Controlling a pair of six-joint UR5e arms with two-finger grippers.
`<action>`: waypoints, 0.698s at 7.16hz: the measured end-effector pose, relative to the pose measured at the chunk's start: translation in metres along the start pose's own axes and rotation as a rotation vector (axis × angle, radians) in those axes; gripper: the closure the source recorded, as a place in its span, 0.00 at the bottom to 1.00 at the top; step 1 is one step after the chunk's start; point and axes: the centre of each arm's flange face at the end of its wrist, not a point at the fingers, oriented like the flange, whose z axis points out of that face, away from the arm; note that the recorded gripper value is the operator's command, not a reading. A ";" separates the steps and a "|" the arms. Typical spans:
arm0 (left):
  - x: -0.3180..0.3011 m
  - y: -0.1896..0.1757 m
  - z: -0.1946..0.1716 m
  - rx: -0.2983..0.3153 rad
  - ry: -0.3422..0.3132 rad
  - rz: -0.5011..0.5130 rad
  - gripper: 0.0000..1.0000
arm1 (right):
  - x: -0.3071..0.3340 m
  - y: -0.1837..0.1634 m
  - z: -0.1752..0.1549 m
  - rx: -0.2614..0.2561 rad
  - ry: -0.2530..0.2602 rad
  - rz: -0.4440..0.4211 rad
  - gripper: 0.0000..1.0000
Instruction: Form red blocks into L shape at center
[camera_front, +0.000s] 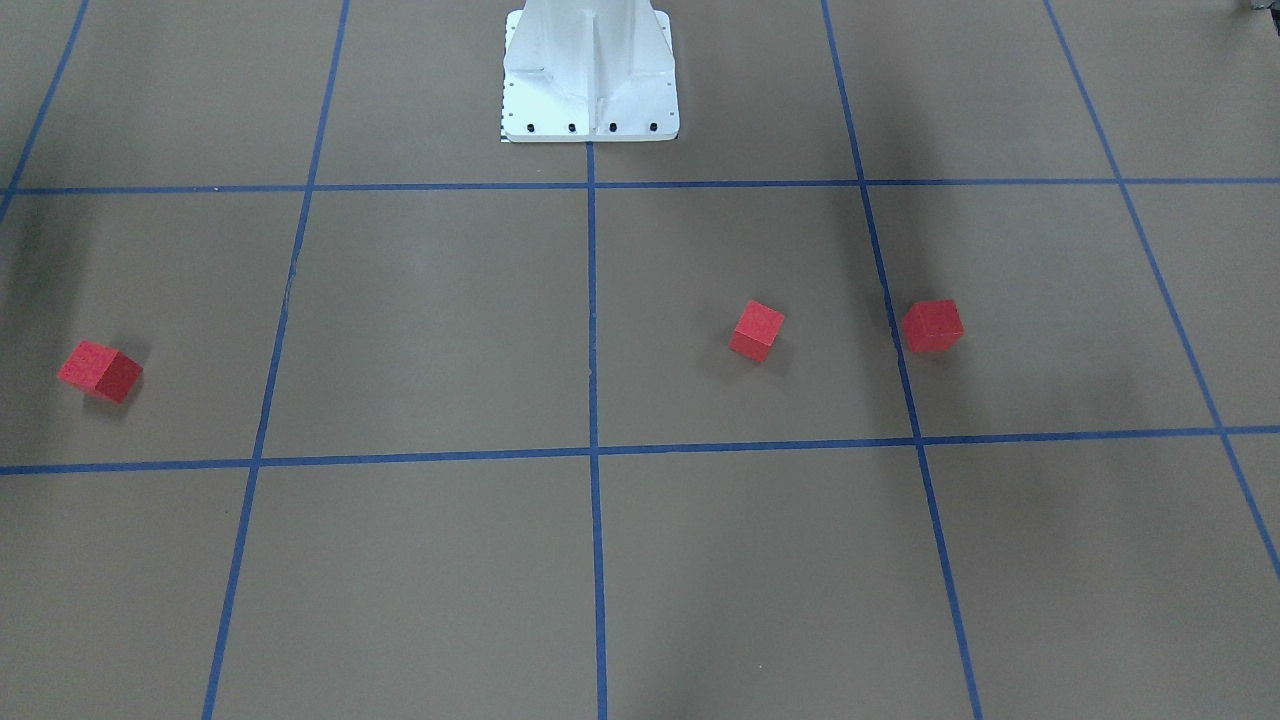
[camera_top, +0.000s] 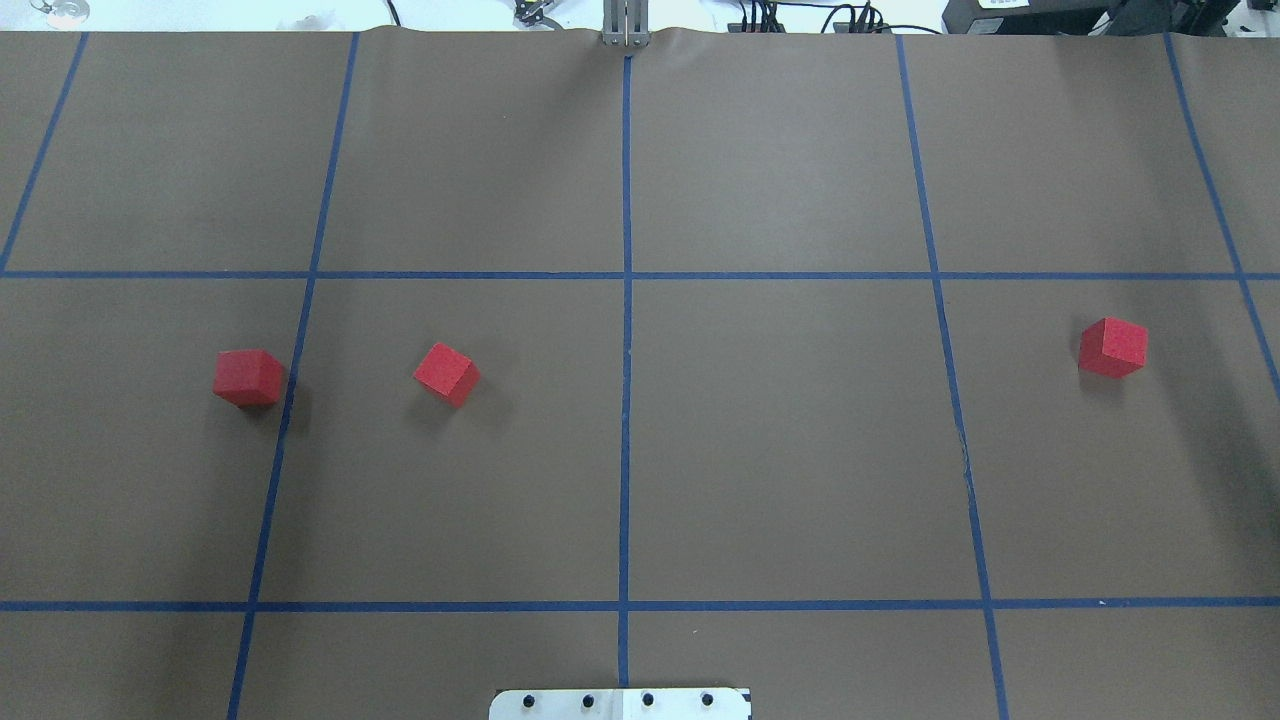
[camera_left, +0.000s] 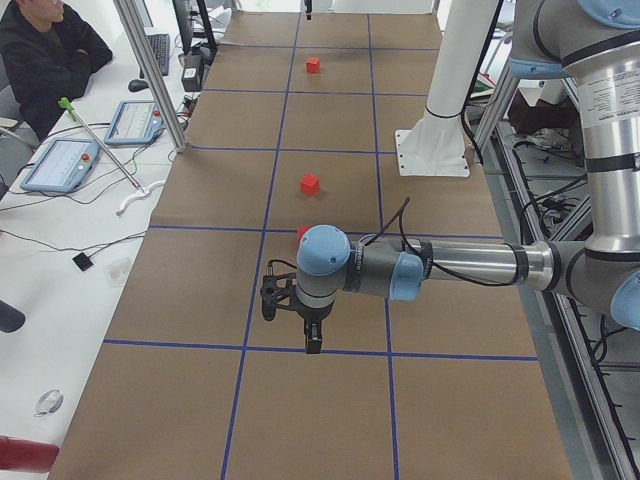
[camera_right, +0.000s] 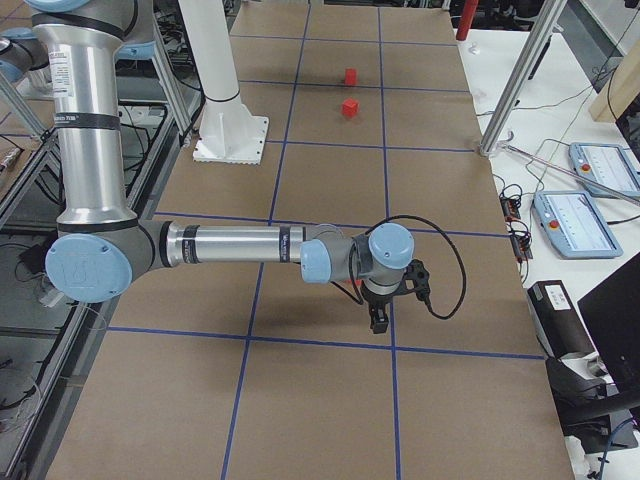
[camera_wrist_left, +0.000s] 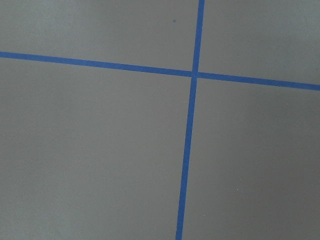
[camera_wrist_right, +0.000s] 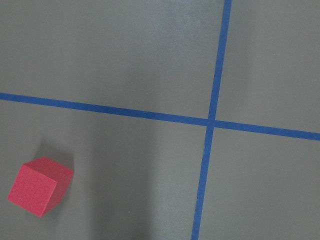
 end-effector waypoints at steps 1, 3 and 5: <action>0.000 0.001 0.000 0.000 0.001 0.001 0.00 | -0.004 0.000 0.007 -0.004 -0.003 -0.014 0.01; 0.000 0.002 -0.001 0.004 0.002 0.007 0.00 | -0.027 -0.002 0.033 -0.048 -0.004 -0.034 0.01; 0.001 0.003 -0.001 0.007 0.012 0.012 0.00 | -0.048 -0.006 0.051 -0.062 -0.007 0.018 0.06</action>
